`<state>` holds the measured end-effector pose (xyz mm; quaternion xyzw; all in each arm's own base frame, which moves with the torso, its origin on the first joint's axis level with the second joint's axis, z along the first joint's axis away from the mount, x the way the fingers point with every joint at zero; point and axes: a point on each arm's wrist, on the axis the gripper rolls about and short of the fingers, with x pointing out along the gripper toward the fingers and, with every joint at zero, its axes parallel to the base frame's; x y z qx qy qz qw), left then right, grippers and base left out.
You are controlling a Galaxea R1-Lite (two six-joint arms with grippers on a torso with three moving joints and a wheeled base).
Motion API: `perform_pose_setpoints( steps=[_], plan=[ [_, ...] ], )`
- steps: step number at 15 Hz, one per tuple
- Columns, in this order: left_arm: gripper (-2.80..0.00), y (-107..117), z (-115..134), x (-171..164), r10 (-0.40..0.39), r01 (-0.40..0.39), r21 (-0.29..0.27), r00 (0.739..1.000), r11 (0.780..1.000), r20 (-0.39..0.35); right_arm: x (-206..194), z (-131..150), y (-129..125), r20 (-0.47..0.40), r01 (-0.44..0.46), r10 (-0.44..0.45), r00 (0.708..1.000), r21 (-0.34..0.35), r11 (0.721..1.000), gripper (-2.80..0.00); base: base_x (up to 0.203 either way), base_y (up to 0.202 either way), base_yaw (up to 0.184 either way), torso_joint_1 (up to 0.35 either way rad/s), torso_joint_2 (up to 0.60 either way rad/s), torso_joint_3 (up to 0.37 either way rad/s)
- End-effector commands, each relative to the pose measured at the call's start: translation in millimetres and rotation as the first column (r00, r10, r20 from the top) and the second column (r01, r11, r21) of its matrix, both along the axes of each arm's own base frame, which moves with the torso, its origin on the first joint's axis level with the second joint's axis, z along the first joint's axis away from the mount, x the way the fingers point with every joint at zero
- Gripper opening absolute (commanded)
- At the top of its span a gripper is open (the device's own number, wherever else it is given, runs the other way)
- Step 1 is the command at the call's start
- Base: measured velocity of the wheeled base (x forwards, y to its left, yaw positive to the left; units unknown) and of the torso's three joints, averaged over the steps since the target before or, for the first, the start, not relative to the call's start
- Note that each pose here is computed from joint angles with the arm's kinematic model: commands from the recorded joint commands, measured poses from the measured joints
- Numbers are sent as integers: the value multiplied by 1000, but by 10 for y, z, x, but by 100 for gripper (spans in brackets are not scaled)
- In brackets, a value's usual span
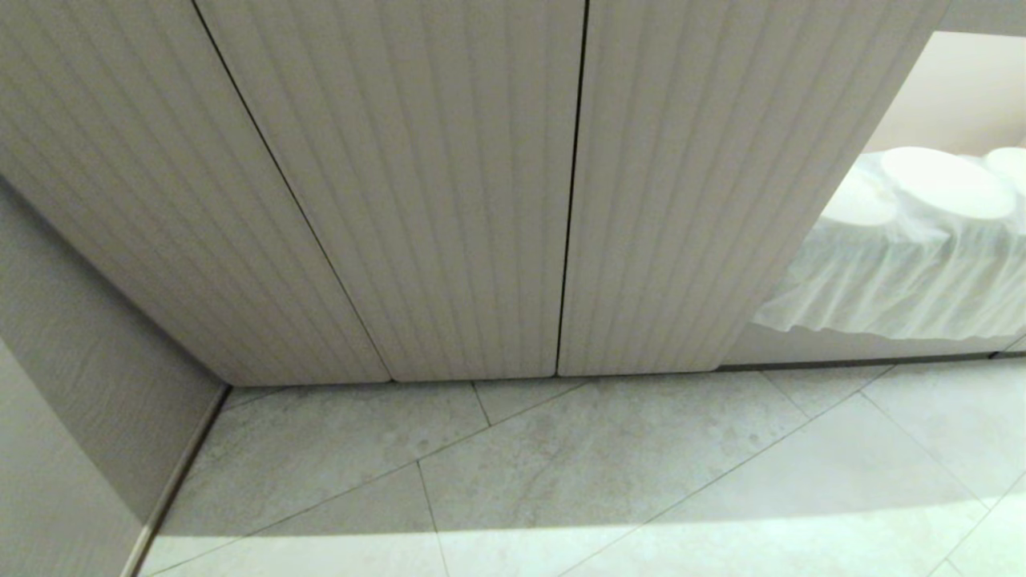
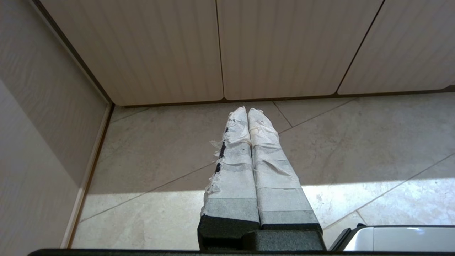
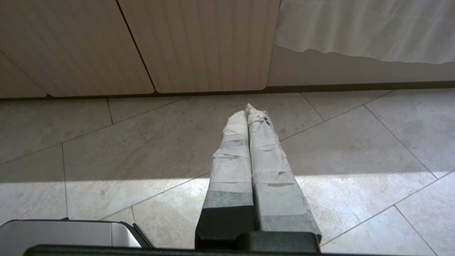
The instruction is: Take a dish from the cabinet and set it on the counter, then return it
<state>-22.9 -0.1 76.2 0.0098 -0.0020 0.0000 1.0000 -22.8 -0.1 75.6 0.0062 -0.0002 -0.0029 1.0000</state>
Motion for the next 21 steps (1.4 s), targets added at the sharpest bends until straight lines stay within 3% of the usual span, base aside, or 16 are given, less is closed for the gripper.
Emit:
perform_pose_setpoints(
  steps=[1, 21],
  plan=[
    [-280, 0, 0, 0, 0, 0, 0, 1000, 1000, 1, 0, 0, 0, 1, 0, 0, 1000, 0, 1000, -280, 0, 0, 0, 0, 0, 0],
    [-280, 0, 0, 0, 0, 0, -1, 1000, 1000, 1, 0, -1, 0, 0, 0, 0, 1000, 0, 1000, -280, 0, 0, 0, 0, 0, 0]
  ],
)
